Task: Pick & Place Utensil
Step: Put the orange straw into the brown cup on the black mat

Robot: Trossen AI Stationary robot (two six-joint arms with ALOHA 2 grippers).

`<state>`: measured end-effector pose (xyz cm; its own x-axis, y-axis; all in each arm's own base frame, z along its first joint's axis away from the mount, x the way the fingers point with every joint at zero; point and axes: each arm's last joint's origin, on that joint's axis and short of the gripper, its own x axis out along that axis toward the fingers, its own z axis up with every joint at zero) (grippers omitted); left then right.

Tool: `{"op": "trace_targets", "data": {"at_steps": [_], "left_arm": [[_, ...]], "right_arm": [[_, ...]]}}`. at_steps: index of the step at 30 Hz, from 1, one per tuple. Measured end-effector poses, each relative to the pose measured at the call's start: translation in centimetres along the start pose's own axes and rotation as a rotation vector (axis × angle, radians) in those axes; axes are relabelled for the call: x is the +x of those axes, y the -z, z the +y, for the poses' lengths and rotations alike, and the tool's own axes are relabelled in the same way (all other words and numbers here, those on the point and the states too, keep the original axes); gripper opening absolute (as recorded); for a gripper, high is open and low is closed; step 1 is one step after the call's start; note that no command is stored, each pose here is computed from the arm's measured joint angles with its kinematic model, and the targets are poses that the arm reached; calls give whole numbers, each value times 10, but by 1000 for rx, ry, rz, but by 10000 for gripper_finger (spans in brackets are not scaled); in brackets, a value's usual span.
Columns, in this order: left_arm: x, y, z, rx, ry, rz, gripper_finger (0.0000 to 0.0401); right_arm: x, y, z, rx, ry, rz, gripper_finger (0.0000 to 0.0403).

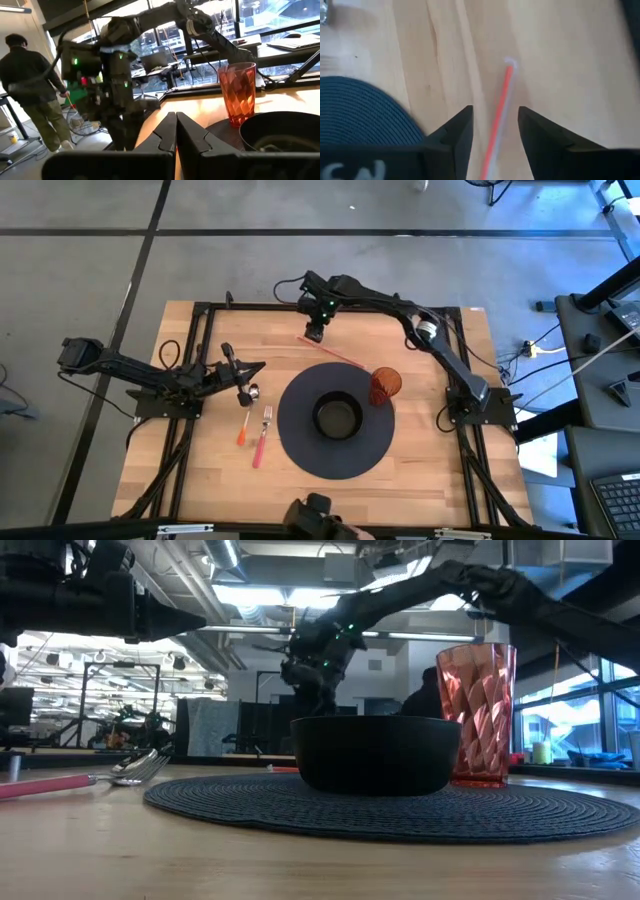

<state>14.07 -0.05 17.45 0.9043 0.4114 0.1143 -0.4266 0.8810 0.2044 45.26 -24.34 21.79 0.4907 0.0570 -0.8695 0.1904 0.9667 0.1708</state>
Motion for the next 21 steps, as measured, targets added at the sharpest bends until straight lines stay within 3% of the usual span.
{"op": "trace_targets", "data": {"at_steps": [10,21], "left_arm": [[0,0,0,9,-1,-2,7],[0,0,0,-3,0,0,3]], "right_arm": [[17,14,-2,107,-33,112,180],[33,24,1,124,-4,222,180]]}}
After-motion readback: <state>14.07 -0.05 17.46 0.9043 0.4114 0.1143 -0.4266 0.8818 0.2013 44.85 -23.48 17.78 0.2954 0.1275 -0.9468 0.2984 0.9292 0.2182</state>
